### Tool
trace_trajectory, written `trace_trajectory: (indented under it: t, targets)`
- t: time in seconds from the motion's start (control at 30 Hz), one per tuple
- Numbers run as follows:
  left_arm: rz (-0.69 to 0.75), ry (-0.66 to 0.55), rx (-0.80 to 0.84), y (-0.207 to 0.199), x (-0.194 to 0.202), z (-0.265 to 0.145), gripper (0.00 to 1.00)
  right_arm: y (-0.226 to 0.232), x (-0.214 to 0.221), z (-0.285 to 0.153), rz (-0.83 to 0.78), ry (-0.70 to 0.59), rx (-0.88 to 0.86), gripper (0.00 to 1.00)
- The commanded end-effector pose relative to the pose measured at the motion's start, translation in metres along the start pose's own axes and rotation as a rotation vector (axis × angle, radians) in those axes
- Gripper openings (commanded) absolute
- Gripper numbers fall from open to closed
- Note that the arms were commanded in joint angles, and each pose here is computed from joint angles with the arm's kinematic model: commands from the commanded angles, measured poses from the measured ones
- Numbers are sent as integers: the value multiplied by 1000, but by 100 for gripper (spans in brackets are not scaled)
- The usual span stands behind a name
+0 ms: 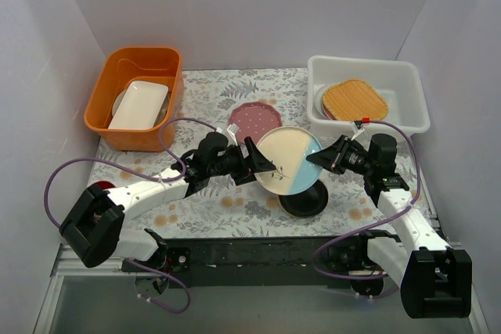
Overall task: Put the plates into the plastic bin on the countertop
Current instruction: Place the plate in the plastic bin.
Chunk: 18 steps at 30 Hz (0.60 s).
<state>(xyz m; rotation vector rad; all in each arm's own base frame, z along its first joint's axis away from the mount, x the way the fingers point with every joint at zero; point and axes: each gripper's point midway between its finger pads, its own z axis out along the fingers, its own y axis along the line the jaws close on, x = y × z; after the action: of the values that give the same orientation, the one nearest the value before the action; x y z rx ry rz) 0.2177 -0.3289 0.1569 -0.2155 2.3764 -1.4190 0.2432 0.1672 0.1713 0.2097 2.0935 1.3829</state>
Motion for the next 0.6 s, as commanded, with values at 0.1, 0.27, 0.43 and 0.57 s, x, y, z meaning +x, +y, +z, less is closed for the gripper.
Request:
trace_trajectory:
  t: [0.1,0.27,0.43,0.57]
  targets:
    - [124,-133,131,-55,-27,-23,96,24,-1,-3,-99,11,-90,1]
    - [130,-161,71,-44,-31,-23,98,24,-1,-4,-97,2,-91,1]
    - [112,-164,-33,-20,-28,-25,98,19,4,-5,-92,8,-87,1]
    - [124,-193,-95,-13,-34,-31,98,17,6,-4,-88,0,-91,1]
